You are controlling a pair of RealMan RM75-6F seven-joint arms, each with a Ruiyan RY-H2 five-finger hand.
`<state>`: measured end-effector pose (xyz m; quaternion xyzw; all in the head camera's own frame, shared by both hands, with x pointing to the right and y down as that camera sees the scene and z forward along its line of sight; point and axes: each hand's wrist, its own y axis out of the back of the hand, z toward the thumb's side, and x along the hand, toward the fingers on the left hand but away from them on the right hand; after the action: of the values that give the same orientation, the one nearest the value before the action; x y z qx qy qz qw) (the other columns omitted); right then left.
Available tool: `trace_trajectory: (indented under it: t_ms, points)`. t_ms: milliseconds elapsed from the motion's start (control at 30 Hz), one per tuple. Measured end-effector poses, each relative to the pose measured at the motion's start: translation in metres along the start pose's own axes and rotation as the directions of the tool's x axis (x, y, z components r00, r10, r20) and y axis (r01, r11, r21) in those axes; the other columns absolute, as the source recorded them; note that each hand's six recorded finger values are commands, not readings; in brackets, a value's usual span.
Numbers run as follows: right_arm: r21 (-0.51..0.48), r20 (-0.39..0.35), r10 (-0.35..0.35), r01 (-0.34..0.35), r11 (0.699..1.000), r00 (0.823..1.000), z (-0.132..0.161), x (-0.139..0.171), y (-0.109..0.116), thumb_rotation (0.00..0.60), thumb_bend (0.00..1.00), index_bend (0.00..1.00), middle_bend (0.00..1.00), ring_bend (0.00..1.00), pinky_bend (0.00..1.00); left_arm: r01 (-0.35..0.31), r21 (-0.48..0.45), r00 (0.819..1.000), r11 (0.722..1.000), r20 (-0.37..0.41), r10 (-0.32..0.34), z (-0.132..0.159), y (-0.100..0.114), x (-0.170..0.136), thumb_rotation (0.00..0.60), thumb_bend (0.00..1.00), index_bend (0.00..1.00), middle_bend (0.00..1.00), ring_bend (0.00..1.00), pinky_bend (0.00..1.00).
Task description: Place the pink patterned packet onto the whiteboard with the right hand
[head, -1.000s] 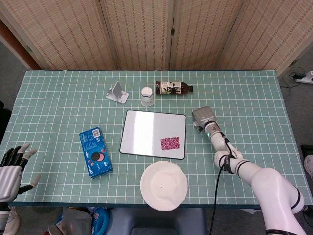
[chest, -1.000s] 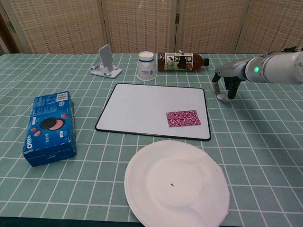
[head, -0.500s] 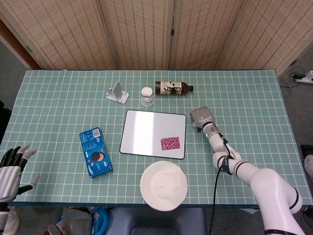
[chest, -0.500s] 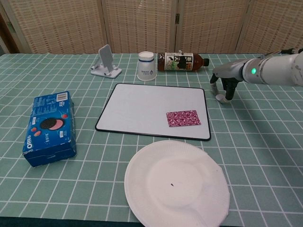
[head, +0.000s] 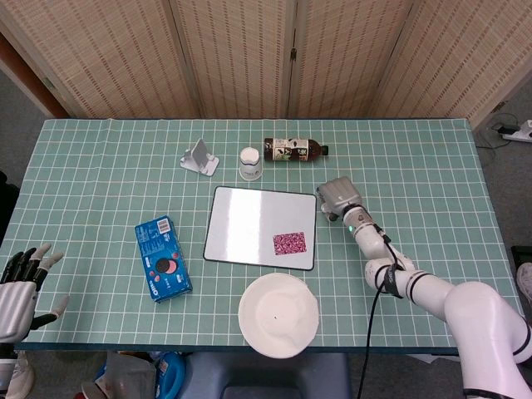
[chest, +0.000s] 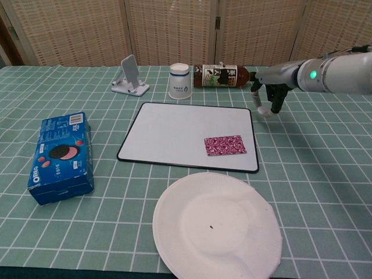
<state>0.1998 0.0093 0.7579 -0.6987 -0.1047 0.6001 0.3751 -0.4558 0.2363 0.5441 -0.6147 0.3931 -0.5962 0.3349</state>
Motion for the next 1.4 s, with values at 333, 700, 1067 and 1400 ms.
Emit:
trace_trajectory:
  t_ms: [333,700,1067,1400]
  points:
    - [0.003,-0.223,-0.045,0.047,0.999,0.974,0.07,0.034,0.02,0.6,0.32,0.48,0.95,1.0,1.0,-0.003,-0.001,1.0,1.0,0.001,0.003,0.0,0.001,-0.001,0.6,0.29,0.16,0.07,0.04,0.0]
    - [0.088,-0.285,-0.04,0.068,0.994,0.958,0.088,0.043,0.012,0.6,0.31,0.48,0.95,1.0,1.0,0.005,-0.005,1.0,1.0,-0.001,-0.005,-0.001,-0.001,-0.002,0.6,0.29,0.16,0.07,0.04,0.0]
    - [0.137,-0.292,-0.001,0.042,0.99,0.956,0.097,0.044,-0.012,0.6,0.31,0.48,0.95,1.0,1.0,0.008,-0.011,1.0,1.0,-0.003,-0.008,-0.002,-0.001,-0.003,0.6,0.29,0.16,0.07,0.04,0.0]
    - [0.155,-0.28,0.007,0.038,0.987,0.96,0.097,0.039,-0.019,0.6,0.31,0.34,0.95,1.0,1.0,0.01,-0.01,1.0,1.0,-0.009,-0.011,-0.005,-0.002,-0.004,0.6,0.29,0.16,0.07,0.04,0.0]
